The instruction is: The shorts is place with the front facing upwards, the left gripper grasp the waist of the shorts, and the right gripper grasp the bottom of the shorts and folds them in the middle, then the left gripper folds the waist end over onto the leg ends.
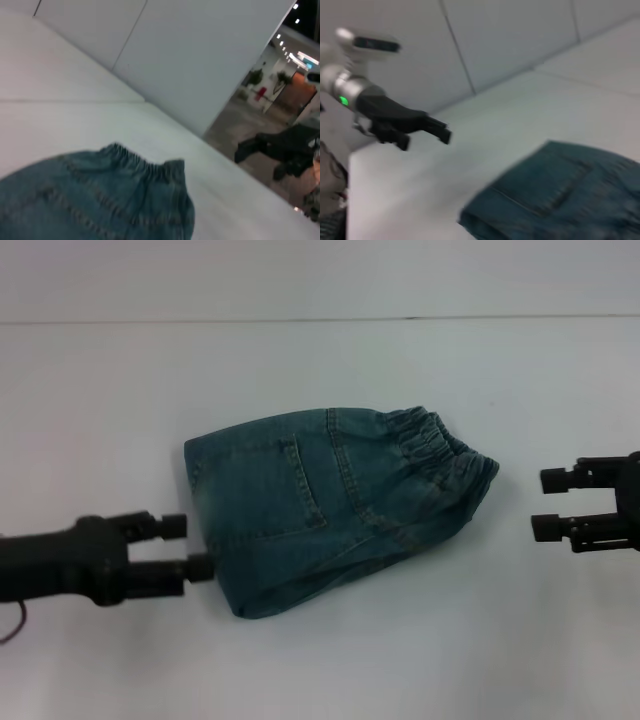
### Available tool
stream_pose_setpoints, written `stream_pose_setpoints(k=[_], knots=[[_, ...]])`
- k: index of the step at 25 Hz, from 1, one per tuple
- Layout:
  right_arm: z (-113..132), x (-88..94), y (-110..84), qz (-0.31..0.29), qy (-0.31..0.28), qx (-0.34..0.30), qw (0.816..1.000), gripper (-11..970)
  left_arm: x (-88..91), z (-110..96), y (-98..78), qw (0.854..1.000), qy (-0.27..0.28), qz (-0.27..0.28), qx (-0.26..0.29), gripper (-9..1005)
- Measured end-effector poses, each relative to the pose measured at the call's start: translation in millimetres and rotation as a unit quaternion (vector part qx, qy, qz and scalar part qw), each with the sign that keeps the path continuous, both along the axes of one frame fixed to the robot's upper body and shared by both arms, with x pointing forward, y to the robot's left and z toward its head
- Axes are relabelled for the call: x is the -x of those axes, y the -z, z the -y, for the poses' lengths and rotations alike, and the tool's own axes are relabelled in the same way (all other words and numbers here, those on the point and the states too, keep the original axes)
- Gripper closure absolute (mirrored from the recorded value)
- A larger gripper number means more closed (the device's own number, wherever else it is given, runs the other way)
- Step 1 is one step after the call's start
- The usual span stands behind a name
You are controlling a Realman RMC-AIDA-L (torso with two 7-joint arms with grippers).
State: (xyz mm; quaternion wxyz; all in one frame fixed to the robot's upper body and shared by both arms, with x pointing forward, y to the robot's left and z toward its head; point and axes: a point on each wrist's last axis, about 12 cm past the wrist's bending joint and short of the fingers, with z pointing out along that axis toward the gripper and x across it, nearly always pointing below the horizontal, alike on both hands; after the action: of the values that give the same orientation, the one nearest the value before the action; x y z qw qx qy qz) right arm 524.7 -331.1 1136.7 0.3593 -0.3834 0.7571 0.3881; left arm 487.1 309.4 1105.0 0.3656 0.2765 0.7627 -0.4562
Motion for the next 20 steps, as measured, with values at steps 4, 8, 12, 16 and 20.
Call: stream_pose_setpoints(k=[4,8,12,16,20], knots=[[0.8,-2.2,3.8,-0.006,0.01,0.013,1.0,186,-2.3,4.6,6.5,1.0,-0.004,-0.009,-0.02,108],[-0.9,-4.9,8.3,-0.01,0.018,0.028,0.999,165,-4.6,5.5,9.8,0.999,-0.01,-0.01,-0.034,109],[-1.8,-6.1,10.2,-0.009,0.024,0.031,0.999,165,-6.2,7.7,11.1,0.999,-0.009,-0.011,-0.04,108],[-2.7,-6.0,10.7,-0.01,0.023,0.031,0.999,165,-6.9,8.3,11.1,0.999,-0.008,-0.011,-0.042,108],[-3.8,-7.2,11.6,-0.007,0.026,0.032,0.999,165,-7.7,9.1,10.8,0.999,-0.006,-0.011,-0.043,108]])
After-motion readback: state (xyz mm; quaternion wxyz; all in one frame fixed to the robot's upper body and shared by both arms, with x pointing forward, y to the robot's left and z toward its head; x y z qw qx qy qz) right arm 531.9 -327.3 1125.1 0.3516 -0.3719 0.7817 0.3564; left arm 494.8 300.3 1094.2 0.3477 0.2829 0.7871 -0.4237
